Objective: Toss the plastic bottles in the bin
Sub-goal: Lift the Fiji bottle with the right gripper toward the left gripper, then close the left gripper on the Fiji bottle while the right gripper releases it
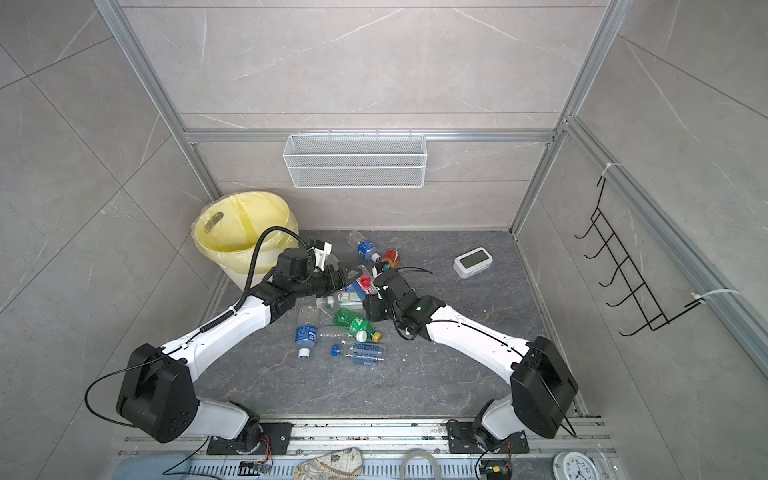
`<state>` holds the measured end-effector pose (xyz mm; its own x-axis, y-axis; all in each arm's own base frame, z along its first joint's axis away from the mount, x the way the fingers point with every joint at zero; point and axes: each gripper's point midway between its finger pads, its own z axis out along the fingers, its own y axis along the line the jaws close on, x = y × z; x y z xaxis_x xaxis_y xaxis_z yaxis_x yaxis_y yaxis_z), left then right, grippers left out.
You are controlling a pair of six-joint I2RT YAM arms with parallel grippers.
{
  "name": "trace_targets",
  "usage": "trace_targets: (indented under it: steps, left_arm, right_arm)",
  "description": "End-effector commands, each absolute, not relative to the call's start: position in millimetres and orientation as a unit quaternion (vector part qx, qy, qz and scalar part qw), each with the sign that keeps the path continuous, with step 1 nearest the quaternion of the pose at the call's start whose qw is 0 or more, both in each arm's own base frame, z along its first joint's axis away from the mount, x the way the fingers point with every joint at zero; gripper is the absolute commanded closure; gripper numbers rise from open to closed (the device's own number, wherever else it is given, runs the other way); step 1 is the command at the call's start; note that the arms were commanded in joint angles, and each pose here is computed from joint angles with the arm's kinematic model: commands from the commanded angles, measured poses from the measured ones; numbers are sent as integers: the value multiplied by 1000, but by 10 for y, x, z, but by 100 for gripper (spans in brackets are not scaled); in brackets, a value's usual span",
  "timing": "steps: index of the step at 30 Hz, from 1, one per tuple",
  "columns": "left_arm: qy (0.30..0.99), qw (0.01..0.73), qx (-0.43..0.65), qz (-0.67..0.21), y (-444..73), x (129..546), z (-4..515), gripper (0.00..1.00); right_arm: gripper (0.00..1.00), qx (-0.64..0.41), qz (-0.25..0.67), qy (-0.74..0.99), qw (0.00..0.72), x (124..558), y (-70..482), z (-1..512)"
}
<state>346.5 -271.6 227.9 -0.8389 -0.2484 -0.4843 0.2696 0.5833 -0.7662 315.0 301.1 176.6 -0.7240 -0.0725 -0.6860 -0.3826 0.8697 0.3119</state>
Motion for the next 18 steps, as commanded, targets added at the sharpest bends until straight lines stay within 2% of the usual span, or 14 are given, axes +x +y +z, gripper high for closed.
trace_targets:
  steps: [1,13,16,18]
  left_arm:
    - [821,294,19,-488,-2775,3455,2478,11]
    - [823,297,19,-484,-2764,3461,2461,29]
    - [822,299,21,-484,-2763,3460,2471,38]
    - [822,301,23,-483,-2762,3458,2476,40]
  right_arm:
    - [52,-114,256,890,361,3243,3187,1949]
    - [52,-116,292,877,364,3272,3346,2079]
    - [51,-125,310,870,364,3234,3390,2114]
    - [50,-128,314,867,365,3216,3399,2123]
